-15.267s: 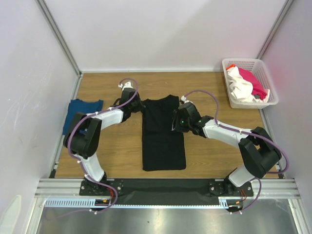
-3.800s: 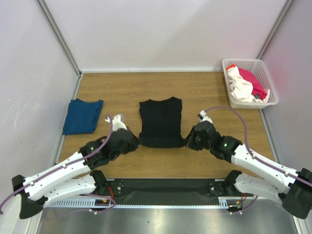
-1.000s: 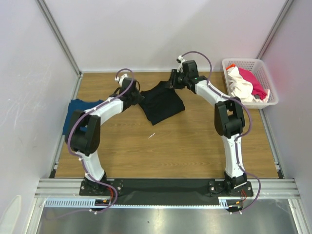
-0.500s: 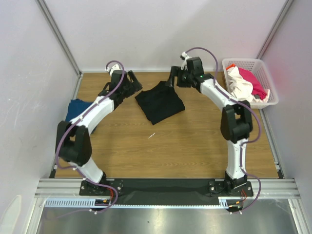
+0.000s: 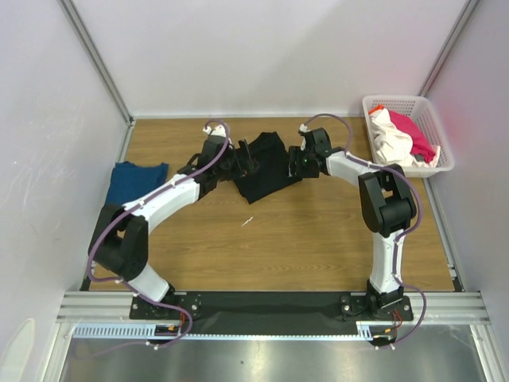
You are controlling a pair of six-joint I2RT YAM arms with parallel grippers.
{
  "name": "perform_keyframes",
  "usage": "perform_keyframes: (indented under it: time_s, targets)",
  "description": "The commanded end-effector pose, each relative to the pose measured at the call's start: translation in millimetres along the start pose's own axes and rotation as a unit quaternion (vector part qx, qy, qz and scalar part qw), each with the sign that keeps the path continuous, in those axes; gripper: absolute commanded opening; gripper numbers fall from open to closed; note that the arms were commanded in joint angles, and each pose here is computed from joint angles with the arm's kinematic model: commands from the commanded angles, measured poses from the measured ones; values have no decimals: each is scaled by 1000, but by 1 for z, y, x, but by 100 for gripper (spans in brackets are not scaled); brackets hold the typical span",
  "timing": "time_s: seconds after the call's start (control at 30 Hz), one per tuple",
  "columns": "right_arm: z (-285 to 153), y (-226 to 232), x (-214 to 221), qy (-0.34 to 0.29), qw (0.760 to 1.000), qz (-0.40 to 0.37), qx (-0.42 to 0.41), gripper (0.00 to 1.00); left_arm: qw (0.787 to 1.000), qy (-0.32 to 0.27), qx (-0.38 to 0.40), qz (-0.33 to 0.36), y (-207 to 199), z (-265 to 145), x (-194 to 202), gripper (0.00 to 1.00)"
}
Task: Fold and stack the t-shirts
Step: Fold the tshirt, then neatly place the folded tshirt to the corner
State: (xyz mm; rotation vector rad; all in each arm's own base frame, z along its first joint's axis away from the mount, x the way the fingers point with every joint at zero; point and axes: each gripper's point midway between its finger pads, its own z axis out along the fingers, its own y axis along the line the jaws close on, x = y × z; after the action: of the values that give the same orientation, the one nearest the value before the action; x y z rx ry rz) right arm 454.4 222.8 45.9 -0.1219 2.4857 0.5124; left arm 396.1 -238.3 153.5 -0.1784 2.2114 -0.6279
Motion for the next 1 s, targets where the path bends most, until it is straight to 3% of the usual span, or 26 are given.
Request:
perform_keyframes:
  time_s: [0.0, 0.17, 0.23, 0.4, 0.67, 0.97]
  targets:
    - [1, 3, -1, -17, 1000, -20, 3, 63, 1000, 7, -26, 1, 15, -1, 10, 93]
    - [-4, 21, 19, -5, 1000, -21, -17, 28, 998, 15, -57, -23, 34, 3, 32, 94]
    - [-10, 28, 32, 0, 999, -25, -21, 23, 997, 25, -63, -25, 40, 6, 41, 93]
    - [-24, 50, 65, 1, 999, -51, -13, 16, 996, 36, -81, -18, 53, 9, 55, 92]
    - [-46, 49, 113, 21, 999, -6, -26, 8, 992, 36, -120, 7, 79, 6, 68, 90]
    - [-54, 44, 171, 69, 997, 7, -30, 3, 996, 47, -81, 14, 77, -10, 93, 84]
